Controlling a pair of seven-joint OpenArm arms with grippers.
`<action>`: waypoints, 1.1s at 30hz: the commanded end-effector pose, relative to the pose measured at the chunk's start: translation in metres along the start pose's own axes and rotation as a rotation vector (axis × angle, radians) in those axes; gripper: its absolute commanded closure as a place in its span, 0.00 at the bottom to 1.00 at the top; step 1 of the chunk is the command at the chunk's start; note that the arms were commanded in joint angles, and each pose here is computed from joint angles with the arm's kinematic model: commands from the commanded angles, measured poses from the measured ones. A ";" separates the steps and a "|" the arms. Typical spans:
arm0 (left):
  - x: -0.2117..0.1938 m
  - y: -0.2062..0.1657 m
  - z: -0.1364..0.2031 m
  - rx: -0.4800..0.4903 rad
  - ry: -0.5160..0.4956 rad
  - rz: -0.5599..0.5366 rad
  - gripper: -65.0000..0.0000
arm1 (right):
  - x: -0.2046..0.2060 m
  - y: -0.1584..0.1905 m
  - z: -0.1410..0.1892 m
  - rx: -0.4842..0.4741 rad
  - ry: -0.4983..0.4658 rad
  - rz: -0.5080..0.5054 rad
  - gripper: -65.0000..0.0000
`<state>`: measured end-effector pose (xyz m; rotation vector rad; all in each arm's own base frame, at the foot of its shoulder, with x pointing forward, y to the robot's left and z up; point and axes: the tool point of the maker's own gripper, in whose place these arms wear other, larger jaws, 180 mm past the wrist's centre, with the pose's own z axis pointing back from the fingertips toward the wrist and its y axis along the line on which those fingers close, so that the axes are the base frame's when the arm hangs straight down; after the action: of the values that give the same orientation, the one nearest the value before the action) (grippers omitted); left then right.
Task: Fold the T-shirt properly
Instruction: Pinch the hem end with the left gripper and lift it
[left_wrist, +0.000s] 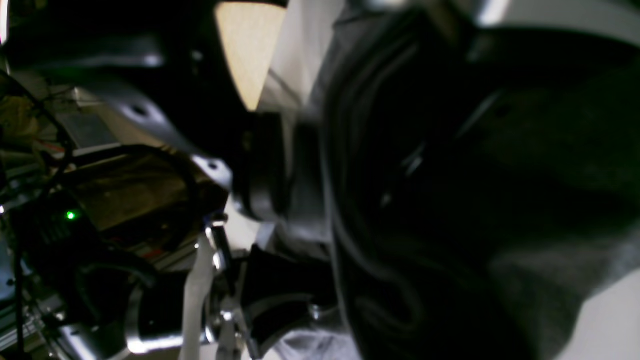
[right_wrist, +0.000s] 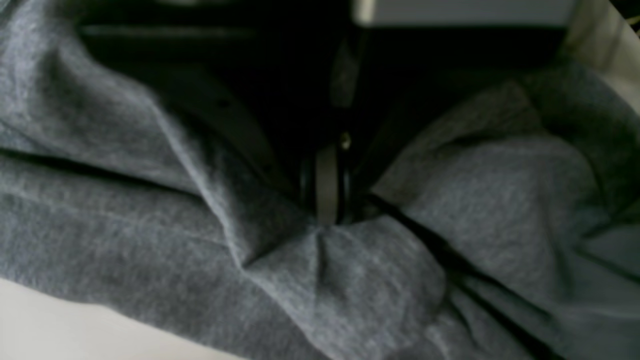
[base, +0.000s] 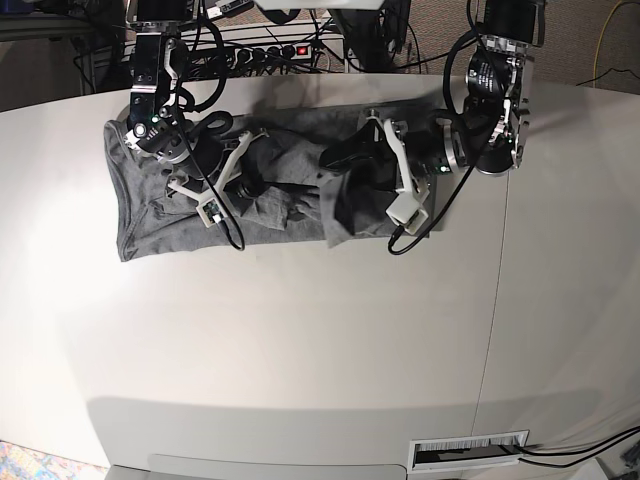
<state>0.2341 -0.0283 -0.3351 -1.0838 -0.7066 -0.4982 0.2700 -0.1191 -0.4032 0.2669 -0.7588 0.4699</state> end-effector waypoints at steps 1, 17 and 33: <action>0.016 -0.005 0.002 -0.021 -0.049 -0.027 0.58 | -0.007 -0.007 0.001 -0.028 0.046 0.016 1.00; 0.040 -0.033 0.006 -0.195 -0.134 0.043 0.62 | -0.001 -0.009 0.001 -0.032 0.028 0.020 1.00; 0.040 0.010 0.017 0.004 -0.021 -0.071 0.62 | 0.004 -0.016 0.000 -0.051 0.037 0.039 1.00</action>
<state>0.2596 -0.0079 -0.3203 -1.0429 -0.7221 -0.5353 0.2782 -0.1230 -0.4012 0.2382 -0.7562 0.4831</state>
